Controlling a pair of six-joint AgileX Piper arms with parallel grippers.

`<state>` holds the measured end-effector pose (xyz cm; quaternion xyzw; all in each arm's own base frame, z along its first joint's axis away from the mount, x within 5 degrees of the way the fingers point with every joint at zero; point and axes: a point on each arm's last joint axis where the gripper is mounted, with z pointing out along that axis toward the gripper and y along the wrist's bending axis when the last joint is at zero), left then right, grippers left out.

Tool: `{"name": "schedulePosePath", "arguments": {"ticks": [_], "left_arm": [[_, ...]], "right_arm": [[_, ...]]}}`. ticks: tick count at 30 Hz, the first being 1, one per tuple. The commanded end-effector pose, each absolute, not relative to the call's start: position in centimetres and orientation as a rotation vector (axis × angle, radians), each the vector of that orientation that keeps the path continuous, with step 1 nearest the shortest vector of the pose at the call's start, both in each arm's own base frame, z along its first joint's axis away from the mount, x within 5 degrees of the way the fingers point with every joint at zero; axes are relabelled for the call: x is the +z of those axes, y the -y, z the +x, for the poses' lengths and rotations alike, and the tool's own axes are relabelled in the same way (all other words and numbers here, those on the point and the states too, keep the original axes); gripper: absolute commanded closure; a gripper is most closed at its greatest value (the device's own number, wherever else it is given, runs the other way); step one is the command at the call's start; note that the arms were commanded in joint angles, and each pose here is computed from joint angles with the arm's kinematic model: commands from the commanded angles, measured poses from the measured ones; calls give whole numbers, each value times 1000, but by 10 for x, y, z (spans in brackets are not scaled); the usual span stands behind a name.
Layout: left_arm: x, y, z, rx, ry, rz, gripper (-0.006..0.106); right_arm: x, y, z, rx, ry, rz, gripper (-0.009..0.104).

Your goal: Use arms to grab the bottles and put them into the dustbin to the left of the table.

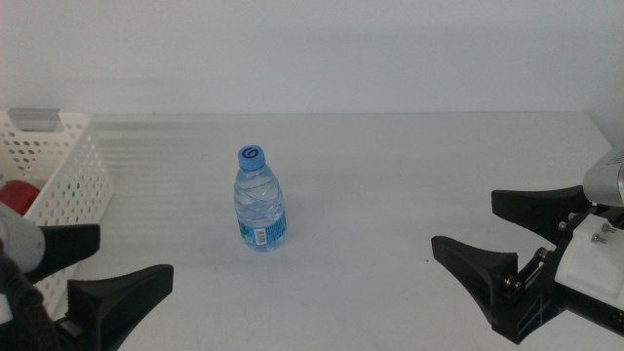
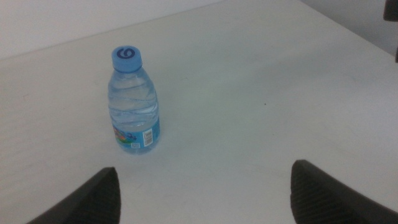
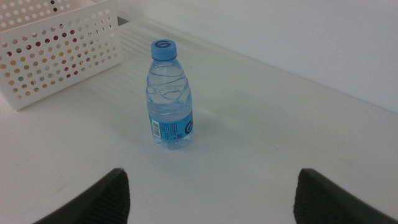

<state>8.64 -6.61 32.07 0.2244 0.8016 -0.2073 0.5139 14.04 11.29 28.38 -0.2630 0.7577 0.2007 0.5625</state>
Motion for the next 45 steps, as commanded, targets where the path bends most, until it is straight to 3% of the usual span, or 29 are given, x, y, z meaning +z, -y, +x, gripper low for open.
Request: {"name": "schedulePosePath", "arguments": {"ticks": [1, 9, 14, 19, 23, 33, 45], "left_arm": [[337, 67, 88, -524, -1818, 509, 10], [348, 71, 96, -531, -1710, 469, 10], [356, 83, 119, -487, -1692, 465, 10], [361, 101, 147, -498, -1678, 451, 10], [359, 110, 171, -395, -1668, 509, 10], [332, 106, 227, -297, -1667, 444, 12], [288, 127, 274, -390, -1619, 454, 13]], "right_arm": [[300, -113, 143, 470, -1682, -595, 25], [300, -113, 143, 470, -1682, -595, 25], [300, -113, 143, 470, -1681, -594, 25], [300, -113, 143, 470, -1682, -594, 25], [300, -113, 143, 469, -1681, -595, 25], [300, -113, 143, 469, -1682, -596, 25], [300, -113, 143, 469, -1682, -596, 25]]}}
